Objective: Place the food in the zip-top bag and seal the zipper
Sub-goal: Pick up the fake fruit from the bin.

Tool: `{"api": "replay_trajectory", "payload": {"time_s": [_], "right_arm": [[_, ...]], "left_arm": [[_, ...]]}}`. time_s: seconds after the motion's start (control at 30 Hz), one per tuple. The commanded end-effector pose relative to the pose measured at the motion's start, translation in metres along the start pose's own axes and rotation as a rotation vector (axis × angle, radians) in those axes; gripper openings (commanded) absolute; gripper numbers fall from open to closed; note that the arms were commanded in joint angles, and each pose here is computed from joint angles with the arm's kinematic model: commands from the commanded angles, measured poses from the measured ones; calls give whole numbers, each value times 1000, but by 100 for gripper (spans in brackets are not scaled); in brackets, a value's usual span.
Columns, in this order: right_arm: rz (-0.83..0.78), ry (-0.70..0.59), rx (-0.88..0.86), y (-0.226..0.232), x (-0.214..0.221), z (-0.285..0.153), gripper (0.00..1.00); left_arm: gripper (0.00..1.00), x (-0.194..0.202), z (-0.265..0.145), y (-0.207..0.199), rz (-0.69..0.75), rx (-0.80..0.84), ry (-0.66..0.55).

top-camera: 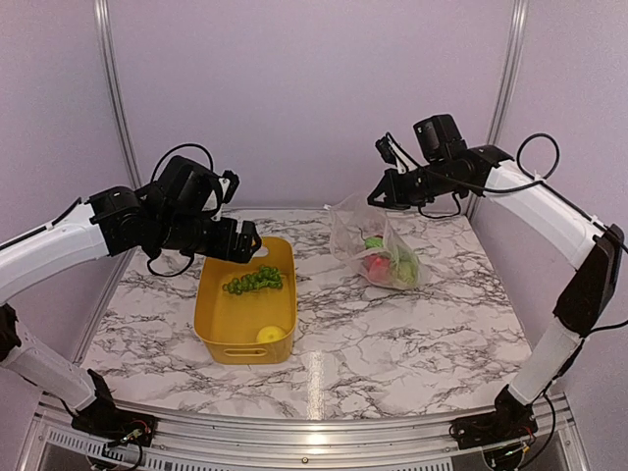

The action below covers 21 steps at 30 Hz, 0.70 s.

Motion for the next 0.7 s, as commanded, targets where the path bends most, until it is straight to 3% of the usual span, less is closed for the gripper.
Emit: {"api": "replay_trajectory", "payload": {"time_s": [0.0, 0.13, 0.3, 0.67], "right_arm": [[-18, -31, -35, 9, -12, -5, 0], [-19, -17, -41, 9, -9, -4, 0], [-30, -11, -34, 9, -8, -6, 0], [-23, -18, -41, 11, -3, -11, 0]], "left_arm": [[99, 26, 15, 36, 97, -267, 168], [99, 30, 22, 31, 94, -172, 163], [98, 48, 37, 15, 112, -18, 329], [88, 73, 62, 9, 49, 11, 512]]}}
Point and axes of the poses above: each gripper's point midway between its finger pads, its own z axis out along the fingers, its own y axis along the line the jaws close on, x = y × z, the point moved 8 cm from there along -z, back along the fingers, and after that the axes turned 10 degrees about -z, right-handed, at the moved point
